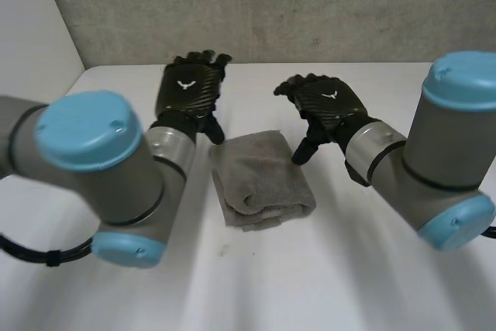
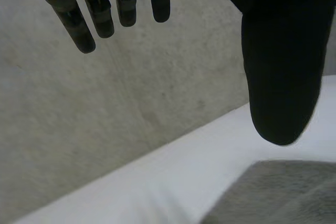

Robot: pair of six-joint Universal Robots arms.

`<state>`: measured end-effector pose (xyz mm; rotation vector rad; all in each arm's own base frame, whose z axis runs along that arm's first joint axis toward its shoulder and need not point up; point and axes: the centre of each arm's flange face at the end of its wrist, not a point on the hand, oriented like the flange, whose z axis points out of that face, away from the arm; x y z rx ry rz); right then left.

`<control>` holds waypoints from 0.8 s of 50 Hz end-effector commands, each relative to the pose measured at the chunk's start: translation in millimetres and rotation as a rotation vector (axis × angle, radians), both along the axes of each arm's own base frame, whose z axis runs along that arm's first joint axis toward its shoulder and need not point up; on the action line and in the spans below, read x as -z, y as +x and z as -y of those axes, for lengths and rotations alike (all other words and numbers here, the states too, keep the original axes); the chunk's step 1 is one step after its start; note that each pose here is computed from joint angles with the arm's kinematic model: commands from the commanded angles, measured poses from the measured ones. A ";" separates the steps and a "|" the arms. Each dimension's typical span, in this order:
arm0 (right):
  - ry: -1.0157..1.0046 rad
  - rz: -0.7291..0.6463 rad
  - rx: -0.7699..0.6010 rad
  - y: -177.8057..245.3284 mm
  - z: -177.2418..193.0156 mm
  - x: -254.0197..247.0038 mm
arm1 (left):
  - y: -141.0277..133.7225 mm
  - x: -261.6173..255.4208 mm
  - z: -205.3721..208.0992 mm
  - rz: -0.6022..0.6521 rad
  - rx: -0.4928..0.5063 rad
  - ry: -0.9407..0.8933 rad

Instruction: Fold the laundry

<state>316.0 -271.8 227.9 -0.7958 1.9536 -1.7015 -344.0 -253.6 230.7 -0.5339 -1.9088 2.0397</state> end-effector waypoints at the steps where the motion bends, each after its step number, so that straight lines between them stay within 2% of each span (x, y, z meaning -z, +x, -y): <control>1: 0.208 -0.047 -0.052 9.1 28.9 49.2 | -18.8 53.3 11.0 0.094 0.002 0.210; 7: 0.234 -0.112 -0.066 14.7 41.5 83.3 | -16.8 78.1 9.4 0.144 -0.001 0.275; 12: 0.189 -0.222 -0.082 14.4 45.2 105.8 | -11.9 97.4 5.4 0.193 0.002 0.319; 16: 0.157 -0.237 -0.075 11.0 48.5 98.8 | -9.0 103.1 0.7 0.222 0.007 0.331; 18: 0.098 -0.218 -0.057 7.4 51.5 71.6 | -8.8 100.1 0.6 0.230 0.007 0.322; 21: 0.064 -0.204 -0.051 6.4 51.2 56.3 | -8.5 61.6 1.9 0.211 0.012 0.232; 23: -0.009 -0.176 -0.017 1.5 47.5 20.0 | -7.1 43.0 2.0 0.192 0.011 0.193; 24: -0.009 -0.176 -0.017 1.4 47.5 19.9 | -7.1 42.8 2.0 0.192 0.011 0.192; 27: -0.133 -0.125 0.067 -10.7 37.6 -41.2 | 2.8 -26.8 -2.0 0.090 0.000 0.065; 28: -0.134 -0.125 0.067 -10.8 37.5 -41.4 | 2.8 -27.0 -2.1 0.089 0.000 0.064; 30: -0.202 -0.081 0.143 -25.6 34.4 -77.8 | 20.6 -71.1 -6.2 0.034 -0.032 -0.003; 31: -0.203 -0.081 0.143 -25.6 34.4 -77.9 | 20.7 -71.3 -6.2 0.034 -0.032 -0.003; 33: -0.241 -0.035 0.233 -43.2 33.1 -105.1 | 40.5 -107.7 -11.8 -0.004 -0.068 -0.047; 36: -0.243 0.006 0.303 -56.2 30.0 -119.4 | 49.7 -123.8 -16.2 -0.018 -0.082 -0.066; 40: -0.220 0.005 0.325 -62.7 25.7 -119.4 | 74.5 -152.5 -27.7 -0.028 -0.125 -0.083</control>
